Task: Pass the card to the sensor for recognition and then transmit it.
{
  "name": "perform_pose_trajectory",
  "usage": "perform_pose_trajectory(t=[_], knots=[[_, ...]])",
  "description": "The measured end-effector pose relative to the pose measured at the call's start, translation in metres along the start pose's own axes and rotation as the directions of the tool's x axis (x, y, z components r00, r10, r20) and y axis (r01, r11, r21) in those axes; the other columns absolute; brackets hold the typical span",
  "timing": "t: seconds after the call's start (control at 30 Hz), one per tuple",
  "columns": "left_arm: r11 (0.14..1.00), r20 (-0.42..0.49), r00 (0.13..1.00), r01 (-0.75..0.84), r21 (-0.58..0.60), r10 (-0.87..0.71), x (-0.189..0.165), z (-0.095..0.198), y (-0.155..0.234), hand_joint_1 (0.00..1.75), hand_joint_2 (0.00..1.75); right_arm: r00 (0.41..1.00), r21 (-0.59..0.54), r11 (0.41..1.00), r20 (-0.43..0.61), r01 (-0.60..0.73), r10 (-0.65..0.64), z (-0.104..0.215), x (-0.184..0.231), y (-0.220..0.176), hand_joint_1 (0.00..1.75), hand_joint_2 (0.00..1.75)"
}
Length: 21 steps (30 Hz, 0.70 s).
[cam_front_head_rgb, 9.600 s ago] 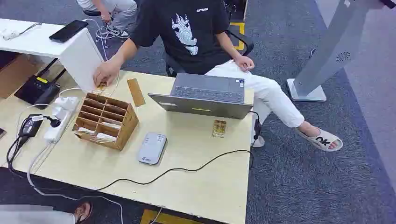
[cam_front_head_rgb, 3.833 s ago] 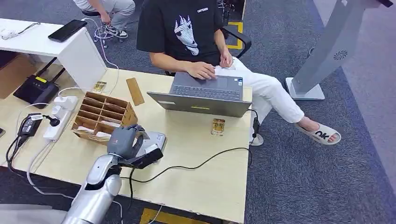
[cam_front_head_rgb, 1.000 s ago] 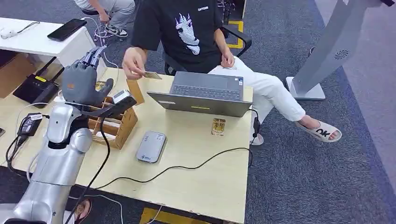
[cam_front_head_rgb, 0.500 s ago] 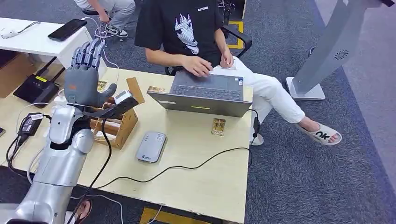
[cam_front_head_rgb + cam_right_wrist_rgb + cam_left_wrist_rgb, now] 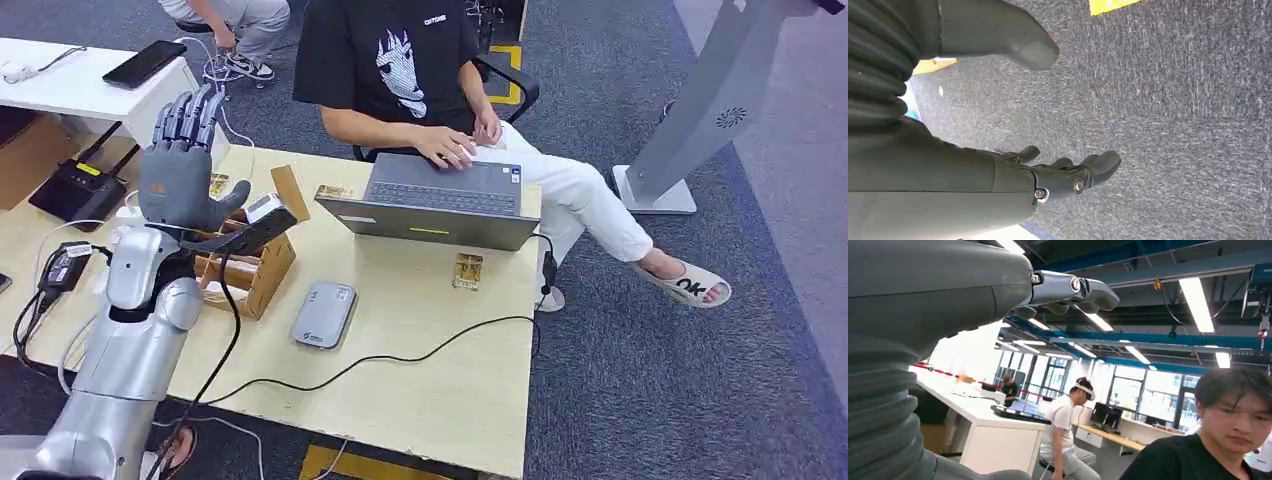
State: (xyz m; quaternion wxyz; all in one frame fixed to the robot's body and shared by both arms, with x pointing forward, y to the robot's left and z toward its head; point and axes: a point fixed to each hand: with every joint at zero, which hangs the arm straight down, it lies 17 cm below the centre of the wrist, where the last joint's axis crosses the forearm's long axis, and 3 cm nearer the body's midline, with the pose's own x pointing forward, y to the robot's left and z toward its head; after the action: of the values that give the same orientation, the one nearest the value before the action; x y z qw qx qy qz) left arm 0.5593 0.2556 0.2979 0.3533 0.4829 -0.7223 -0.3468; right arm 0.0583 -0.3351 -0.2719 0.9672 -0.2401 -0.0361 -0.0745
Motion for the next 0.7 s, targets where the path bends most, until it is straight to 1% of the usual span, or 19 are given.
perform_pose_trajectory(t=[0.13,0.17,0.2,0.23,0.27,0.33,0.37,0.4,0.53,0.7], knots=[[1.0,0.0,1.0,0.0,-0.001,0.0,0.0,0.0,0.0,0.0,1.75,1.0,0.0,1.0,0.0,0.0,0.0,0.0,0.0,0.0,0.0,1.75],[1.0,0.0,1.0,0.0,-0.022,0.0,-0.001,0.003,-0.005,0.0,1.75,1.0,0.0,1.0,-0.004,0.009,-0.009,0.0,0.0,0.0,0.0,1.75],[0.997,0.016,1.0,0.004,-0.073,-0.003,0.0,0.013,-0.014,0.0,1.75,0.999,0.001,0.999,-0.018,0.04,-0.04,0.001,-0.002,0.001,0.0,1.75],[0.992,0.031,0.999,0.016,-0.123,-0.013,-0.002,0.032,-0.023,0.0,1.75,0.997,0.002,0.997,-0.029,0.071,-0.071,0.001,-0.003,0.003,0.0,1.75],[0.987,0.042,0.999,0.041,-0.153,-0.035,-0.007,0.062,-0.03,0.0,1.75,0.996,0.003,0.996,-0.032,0.088,-0.087,0.003,-0.005,0.006,0.0,1.75],[0.981,0.064,0.997,0.05,-0.19,-0.039,-0.002,0.113,-0.037,0.0,1.75,0.994,0.003,0.995,-0.044,0.1,-0.1,0.004,-0.014,0.008,0.0,1.75],[0.975,0.07,0.997,0.052,-0.214,-0.038,0.0,0.131,-0.042,0.0,1.75,0.993,0.001,0.995,-0.055,0.105,-0.104,0.004,-0.02,0.008,0.0,1.75],[0.974,0.08,0.996,0.051,-0.219,-0.035,0.003,0.14,-0.04,0.0,1.75,0.992,0.0,0.994,-0.062,0.11,-0.11,0.005,-0.022,0.008,0.0,1.75],[0.968,0.098,0.995,0.05,-0.244,-0.027,0.008,0.155,-0.038,0.0,1.75,0.989,-0.006,0.992,-0.075,0.127,-0.128,0.005,-0.021,0.008,0.0,1.75],[0.969,0.116,0.993,0.05,-0.242,-0.022,0.015,0.16,-0.034,0.0,1.75,0.987,-0.009,0.991,-0.089,0.136,-0.136,0.006,-0.024,0.009,0.0,1.75]])
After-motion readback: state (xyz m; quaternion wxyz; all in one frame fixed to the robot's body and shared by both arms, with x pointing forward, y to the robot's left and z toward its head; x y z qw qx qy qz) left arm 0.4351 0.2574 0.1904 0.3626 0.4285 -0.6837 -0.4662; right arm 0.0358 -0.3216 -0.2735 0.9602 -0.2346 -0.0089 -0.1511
